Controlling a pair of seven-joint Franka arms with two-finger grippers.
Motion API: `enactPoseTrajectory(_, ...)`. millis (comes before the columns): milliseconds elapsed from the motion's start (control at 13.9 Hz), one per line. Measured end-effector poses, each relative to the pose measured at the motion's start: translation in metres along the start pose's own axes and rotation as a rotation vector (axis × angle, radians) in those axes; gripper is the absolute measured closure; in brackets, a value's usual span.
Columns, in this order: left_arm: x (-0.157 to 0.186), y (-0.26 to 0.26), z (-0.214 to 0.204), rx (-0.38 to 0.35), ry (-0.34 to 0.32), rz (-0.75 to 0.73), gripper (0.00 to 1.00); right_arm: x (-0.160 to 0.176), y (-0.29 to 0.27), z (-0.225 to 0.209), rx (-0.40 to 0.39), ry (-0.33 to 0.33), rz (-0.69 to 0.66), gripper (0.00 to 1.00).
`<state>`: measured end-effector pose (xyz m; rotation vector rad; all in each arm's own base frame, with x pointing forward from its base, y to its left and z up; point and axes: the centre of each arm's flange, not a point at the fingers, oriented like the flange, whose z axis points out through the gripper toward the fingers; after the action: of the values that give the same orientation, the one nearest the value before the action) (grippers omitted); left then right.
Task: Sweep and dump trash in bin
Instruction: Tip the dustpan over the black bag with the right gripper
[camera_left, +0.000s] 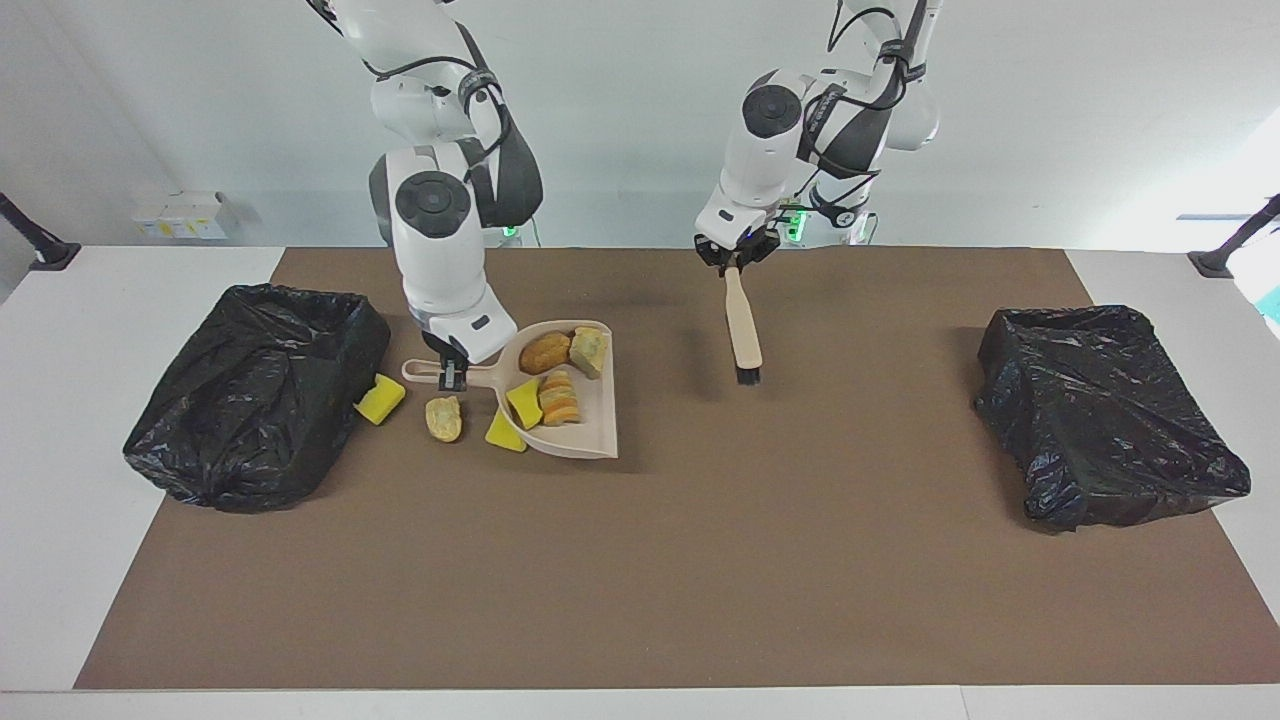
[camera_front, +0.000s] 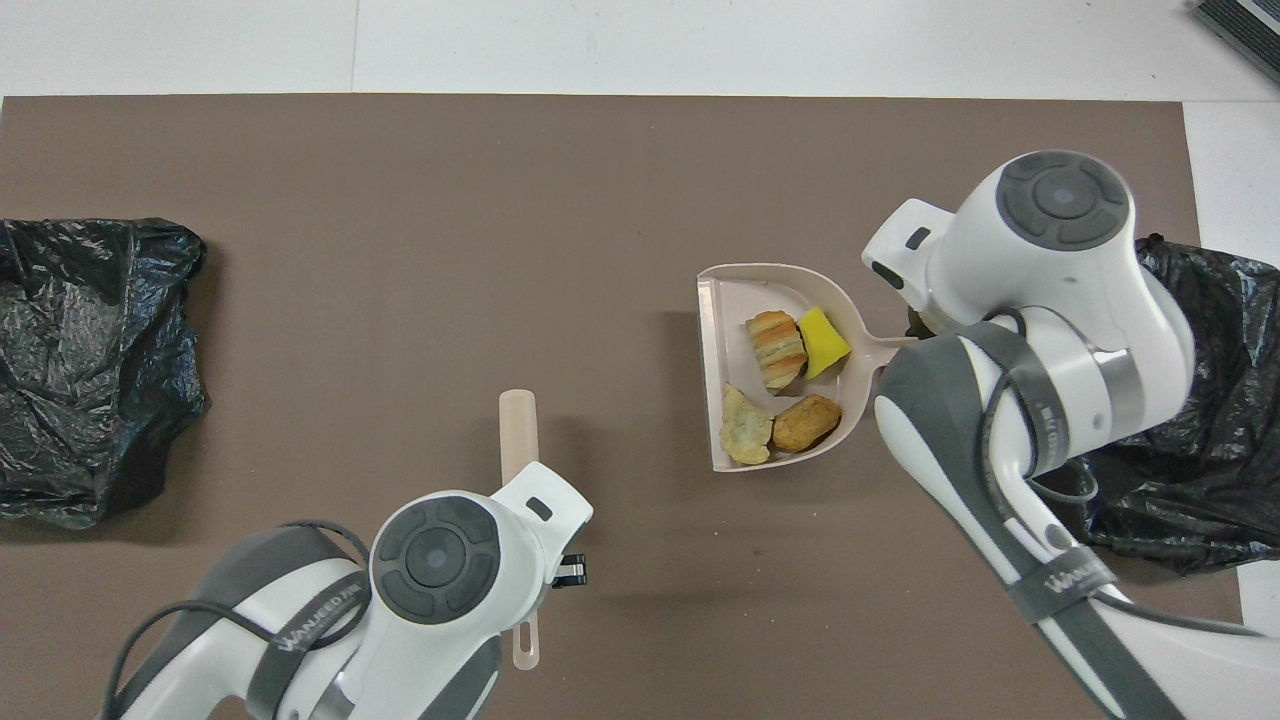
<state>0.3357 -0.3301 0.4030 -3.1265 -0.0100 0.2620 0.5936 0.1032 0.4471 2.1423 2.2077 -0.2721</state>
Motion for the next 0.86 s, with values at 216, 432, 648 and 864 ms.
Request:
enactPoseTrajectory(216,-0.011,0.021,0.02,-0.045,0.011,0.014,0.74,-0.063,-0.001,-0.01,0.013,0.002,0.052,0.69)
enactPoseTrajectory(432,-0.012,0.033,0.041,-0.072,-0.012,0.005,0.74,-0.11,-0.011,-0.024,0.014,-0.014,0.123,0.69)
enactPoseTrajectory(648,-0.016,0.033,0.054,-0.085,-0.06,-0.027,0.74,-0.182,-0.02,-0.019,0.029,-0.029,0.154,0.69)
enactPoseTrajectory(864,-0.016,0.032,0.058,-0.091,-0.065,-0.041,0.74,-0.273,-0.038,-0.012,0.015,-0.076,0.133,0.69)
